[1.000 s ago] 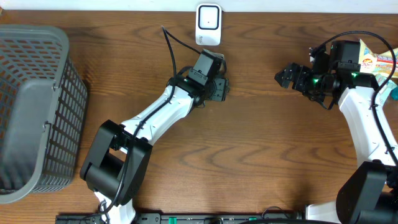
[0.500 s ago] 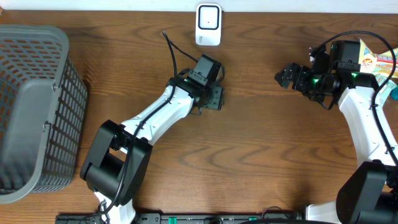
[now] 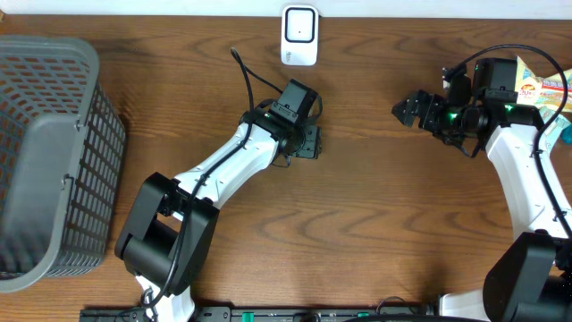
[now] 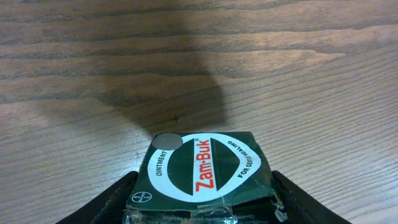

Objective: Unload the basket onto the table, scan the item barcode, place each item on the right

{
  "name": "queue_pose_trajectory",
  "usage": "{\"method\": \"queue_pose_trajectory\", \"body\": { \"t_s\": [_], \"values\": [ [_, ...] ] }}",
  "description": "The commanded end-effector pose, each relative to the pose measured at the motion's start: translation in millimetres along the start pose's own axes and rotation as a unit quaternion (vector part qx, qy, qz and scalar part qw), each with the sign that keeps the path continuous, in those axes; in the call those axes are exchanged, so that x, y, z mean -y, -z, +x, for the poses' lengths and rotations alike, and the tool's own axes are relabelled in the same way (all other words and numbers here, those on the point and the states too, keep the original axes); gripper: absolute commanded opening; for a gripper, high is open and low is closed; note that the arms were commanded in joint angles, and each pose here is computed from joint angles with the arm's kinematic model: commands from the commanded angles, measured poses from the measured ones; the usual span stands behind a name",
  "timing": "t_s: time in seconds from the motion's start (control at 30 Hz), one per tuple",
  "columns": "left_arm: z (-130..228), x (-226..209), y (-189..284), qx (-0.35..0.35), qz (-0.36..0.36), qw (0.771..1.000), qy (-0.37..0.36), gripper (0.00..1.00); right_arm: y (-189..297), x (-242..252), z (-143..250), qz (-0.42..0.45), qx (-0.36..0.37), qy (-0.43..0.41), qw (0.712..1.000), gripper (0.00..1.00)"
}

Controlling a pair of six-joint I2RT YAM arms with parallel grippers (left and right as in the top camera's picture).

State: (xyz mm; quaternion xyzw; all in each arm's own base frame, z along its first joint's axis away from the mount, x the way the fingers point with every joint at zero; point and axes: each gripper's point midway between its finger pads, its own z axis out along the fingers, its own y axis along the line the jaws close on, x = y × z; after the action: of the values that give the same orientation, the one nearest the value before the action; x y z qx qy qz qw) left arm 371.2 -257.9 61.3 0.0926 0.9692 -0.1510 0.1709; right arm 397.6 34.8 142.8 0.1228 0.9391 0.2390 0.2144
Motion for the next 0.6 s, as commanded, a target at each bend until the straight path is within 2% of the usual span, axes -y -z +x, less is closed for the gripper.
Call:
{"method": "queue_pose_trajectory", "body": {
  "t_s": [0.0,0.13,0.4,0.57],
  "values": [
    [-1,0,4,0.001,0.002,1.0,0.011,0.56,-7,-4,6,-0.009,-0.013,-0.002,1.0,0.99],
    [-1,0,4,0.001,0.002,1.0,-0.011,0.56,-7,-5,3,-0.011,-0.008,0.002,1.0,0.99],
    [3,-2,4,-0.007,-0.001,1.0,-0.01,0.56,-7,-6,3,-0.012,-0.007,0.003,1.0,0.99],
    [22,-18,5,-0.041,-0.042,0.998,-0.007,0.57,-7,-6,3,-0.012,-0.007,0.004,1.0,0.99]
  ]
}}
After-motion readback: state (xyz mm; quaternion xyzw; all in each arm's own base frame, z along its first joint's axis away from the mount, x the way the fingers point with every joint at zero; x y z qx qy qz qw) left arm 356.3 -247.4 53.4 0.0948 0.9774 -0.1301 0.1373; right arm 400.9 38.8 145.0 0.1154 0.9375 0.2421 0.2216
